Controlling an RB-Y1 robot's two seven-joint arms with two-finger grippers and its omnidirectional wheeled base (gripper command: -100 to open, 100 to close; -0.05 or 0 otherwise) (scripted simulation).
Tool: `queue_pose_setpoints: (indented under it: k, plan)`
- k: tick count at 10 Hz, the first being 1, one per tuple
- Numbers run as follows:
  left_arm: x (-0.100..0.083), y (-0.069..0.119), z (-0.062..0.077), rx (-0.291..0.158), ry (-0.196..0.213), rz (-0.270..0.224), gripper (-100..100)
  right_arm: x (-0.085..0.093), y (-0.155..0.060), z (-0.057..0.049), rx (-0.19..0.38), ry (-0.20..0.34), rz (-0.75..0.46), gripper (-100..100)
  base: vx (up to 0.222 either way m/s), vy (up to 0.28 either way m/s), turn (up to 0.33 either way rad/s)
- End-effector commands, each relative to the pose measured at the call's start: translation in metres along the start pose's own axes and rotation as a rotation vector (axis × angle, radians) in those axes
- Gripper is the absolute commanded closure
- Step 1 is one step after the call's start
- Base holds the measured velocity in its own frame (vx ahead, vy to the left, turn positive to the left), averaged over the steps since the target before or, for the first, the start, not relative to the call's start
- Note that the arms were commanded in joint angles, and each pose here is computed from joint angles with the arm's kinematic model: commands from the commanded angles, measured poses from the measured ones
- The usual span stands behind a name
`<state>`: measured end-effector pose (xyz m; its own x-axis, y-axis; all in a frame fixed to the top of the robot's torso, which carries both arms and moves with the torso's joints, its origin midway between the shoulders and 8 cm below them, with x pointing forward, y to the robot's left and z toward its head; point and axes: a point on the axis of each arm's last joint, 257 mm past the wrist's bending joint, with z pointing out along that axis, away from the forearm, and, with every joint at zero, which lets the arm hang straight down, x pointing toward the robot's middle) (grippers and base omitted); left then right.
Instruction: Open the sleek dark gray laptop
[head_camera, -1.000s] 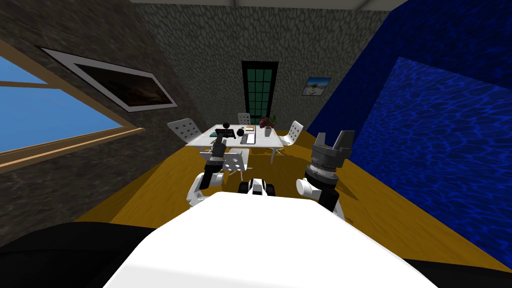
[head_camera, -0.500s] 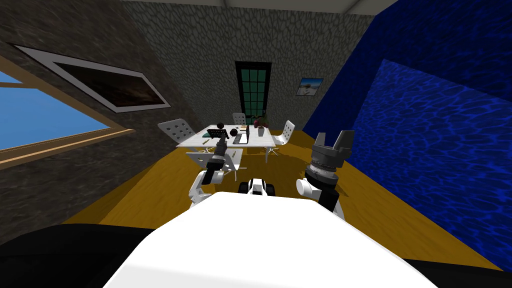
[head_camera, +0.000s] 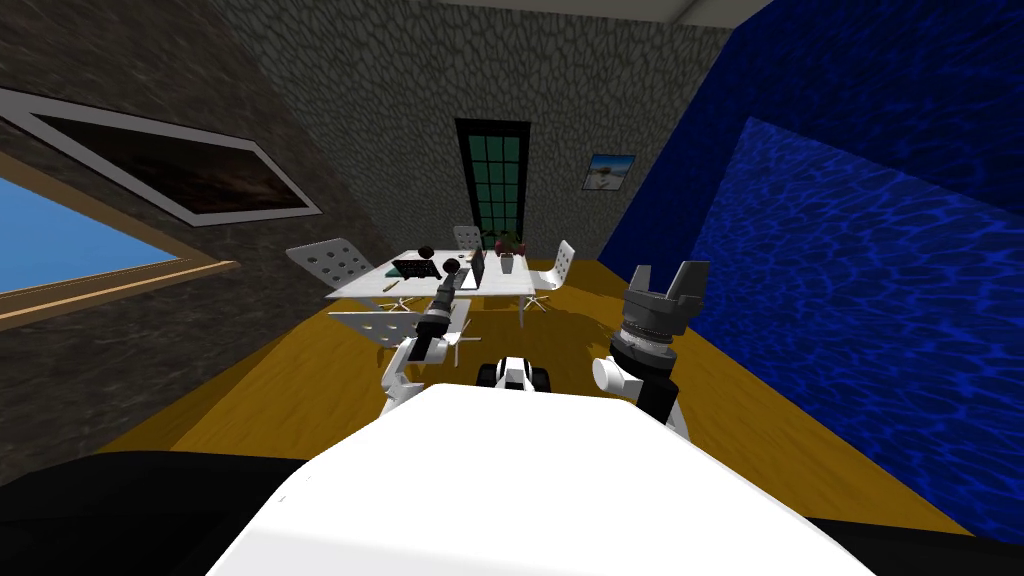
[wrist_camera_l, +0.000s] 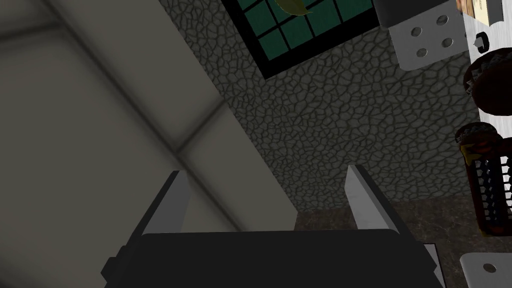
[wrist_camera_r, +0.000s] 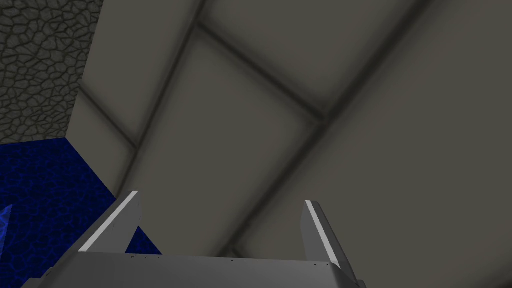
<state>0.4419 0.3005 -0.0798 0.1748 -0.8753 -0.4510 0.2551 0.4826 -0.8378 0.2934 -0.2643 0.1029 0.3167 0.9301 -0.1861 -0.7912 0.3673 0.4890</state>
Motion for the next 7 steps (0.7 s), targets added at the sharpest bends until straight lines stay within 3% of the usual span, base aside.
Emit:
queue_pose_setpoints:
  k: [1,4,7]
  plan:
    - [-0.003,0.024,0.003,-0.068,0.000,0.058,-100,0.000,0.000,0.000,0.000,0.000,0.000,0,0.082,-0.226,0.003]
    - [-0.011,0.048,0.001,-0.128,-0.011,0.106,-100,0.000,0.000,0.000,0.000,0.000,0.000,0,0.167,-0.192,0.046]
    - [-0.018,0.067,-0.005,-0.173,-0.023,0.132,-100,0.000,0.000,0.000,0.000,0.000,-0.001,0,0.195,-0.085,0.072]
